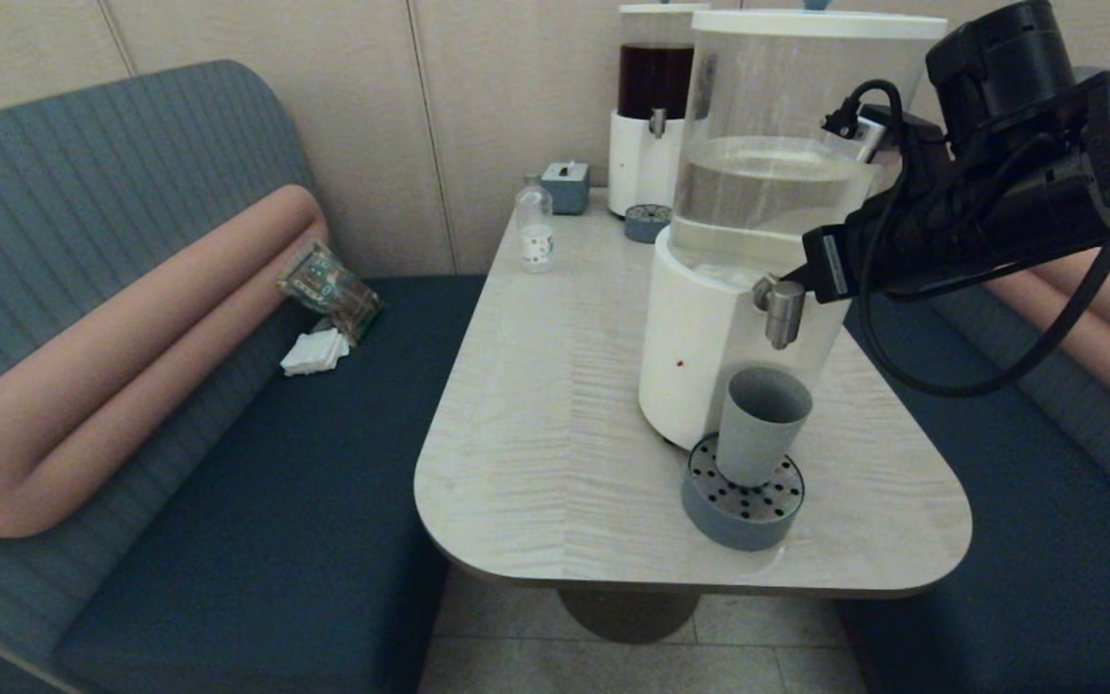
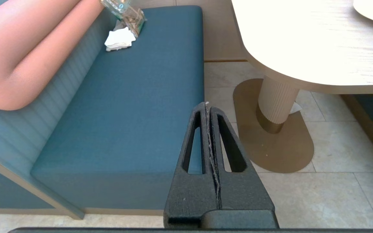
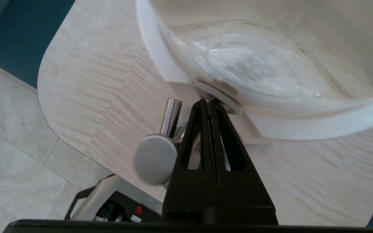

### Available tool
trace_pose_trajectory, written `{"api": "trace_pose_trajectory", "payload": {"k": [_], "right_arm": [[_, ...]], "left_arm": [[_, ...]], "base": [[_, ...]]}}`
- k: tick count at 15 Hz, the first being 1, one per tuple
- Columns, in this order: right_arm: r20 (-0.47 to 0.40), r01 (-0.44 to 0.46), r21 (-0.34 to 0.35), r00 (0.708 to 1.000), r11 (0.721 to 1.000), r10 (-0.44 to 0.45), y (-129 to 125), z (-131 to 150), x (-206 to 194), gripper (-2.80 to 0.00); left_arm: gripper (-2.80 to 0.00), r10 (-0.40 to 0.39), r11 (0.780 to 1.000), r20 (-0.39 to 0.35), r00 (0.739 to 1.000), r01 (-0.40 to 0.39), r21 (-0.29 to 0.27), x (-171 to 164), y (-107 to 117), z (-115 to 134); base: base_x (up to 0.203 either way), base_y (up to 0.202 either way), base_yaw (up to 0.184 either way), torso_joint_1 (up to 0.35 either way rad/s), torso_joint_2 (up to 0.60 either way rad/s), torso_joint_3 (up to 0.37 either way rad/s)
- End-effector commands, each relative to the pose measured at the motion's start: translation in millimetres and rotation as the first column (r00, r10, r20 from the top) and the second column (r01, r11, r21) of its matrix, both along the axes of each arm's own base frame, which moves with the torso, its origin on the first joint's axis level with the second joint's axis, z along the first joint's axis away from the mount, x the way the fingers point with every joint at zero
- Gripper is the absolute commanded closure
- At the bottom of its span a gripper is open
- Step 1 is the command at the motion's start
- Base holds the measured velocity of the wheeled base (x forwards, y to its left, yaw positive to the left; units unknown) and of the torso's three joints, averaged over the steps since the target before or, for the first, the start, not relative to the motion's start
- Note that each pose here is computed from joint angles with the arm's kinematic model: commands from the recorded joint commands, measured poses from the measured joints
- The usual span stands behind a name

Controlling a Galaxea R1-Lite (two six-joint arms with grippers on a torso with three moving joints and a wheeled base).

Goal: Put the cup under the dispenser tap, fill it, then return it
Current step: Turn on the faucet

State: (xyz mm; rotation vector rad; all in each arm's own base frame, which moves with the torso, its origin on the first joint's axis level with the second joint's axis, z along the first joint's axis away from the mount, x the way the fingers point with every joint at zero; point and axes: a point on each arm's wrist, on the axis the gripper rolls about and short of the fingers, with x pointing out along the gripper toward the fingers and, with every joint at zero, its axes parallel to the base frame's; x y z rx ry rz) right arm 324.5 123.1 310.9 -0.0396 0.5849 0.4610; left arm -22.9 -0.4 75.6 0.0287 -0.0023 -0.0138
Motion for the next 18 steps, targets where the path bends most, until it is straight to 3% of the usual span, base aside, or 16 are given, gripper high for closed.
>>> {"api": "trace_pose_trajectory", "payload": {"k": [1,18], "right_arm": [[0.012,-0.009,0.004,1.000,1.000,0.009,1.2,4.2,-3.2,0.00],[0.074,-0.087,-0.078,0.993,0.993,0.093,0.8,7.2,-3.7,0.00]], "left_arm": [[0.00,0.000,1.000,-0.002,1.000,0.000,0.000,0.2,0.0,0.1],[0.00,-0.002,1.000,-0.001,1.000,0.002,0.002,-0.1,0.0,0.3]], "base": [[0.000,0.000,0.000,0.000,0.00,0.000],[0.000,0.000,0.000,0.000,0.00,0.000]]}}
